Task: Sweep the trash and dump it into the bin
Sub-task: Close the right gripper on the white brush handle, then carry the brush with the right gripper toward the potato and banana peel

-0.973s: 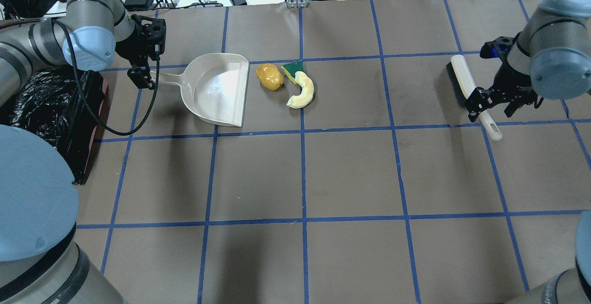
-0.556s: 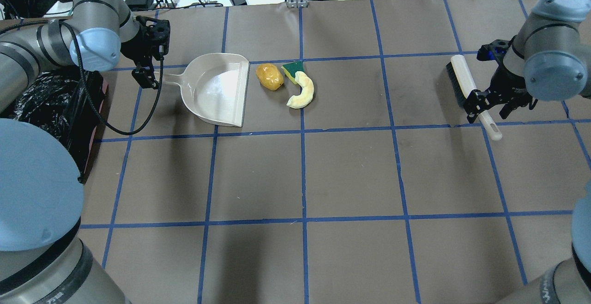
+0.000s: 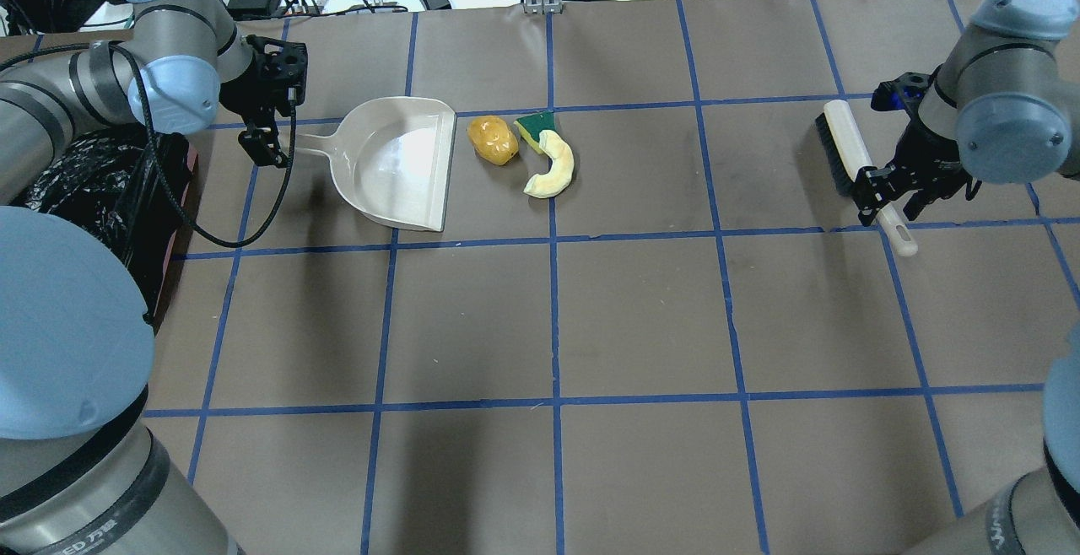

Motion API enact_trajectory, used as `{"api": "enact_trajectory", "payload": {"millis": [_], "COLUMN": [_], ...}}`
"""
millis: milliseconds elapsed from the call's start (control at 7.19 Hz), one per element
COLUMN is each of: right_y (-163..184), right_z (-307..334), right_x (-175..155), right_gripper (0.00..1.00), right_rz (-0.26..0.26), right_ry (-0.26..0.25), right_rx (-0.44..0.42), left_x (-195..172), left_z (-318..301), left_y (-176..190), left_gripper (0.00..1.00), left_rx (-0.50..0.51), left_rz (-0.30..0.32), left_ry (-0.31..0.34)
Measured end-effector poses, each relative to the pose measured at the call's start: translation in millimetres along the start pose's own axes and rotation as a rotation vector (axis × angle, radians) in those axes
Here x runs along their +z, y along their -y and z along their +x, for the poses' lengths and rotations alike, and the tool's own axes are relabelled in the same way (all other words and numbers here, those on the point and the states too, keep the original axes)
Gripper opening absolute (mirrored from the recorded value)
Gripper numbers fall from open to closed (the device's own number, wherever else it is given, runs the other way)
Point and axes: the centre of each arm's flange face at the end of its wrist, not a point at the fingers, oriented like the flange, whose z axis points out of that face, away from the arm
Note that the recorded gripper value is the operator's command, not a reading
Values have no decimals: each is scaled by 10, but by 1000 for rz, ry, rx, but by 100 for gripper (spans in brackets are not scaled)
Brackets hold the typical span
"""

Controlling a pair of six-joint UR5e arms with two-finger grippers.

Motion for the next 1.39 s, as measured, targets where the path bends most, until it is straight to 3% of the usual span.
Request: {"api": "enact_trajectory", "payload": {"millis": [139,278,417,695,1112,1390], "right_y": [4,2,-4,-21,68,226], "right_z": [-4,-7,-8,-9,-149,-706], "right_x": [-3,-2,4,-8,-257,-407], "right_gripper": [0,0,0,0,0,0], "right_rz": [3,2,-5,-19,-9,5], "right_ry": [4,7,8,8,4,6], "right_rx": [0,0,-1,-1,39,49], "left_x": [22,35,41,42,10,-32], "left_z": [2,7,14,29,26,28], "left_y": [-27,-33,-33,-30,-25,2], "left_gripper": [87,61,56,31,26,26], "left_rx": [-6,-8,-5,-4,-1,-2], "left_rz": [-2,-4,-4,-4,-5,-11], "left_ry": [-5,-8,-9,-10,-5,-2]}}
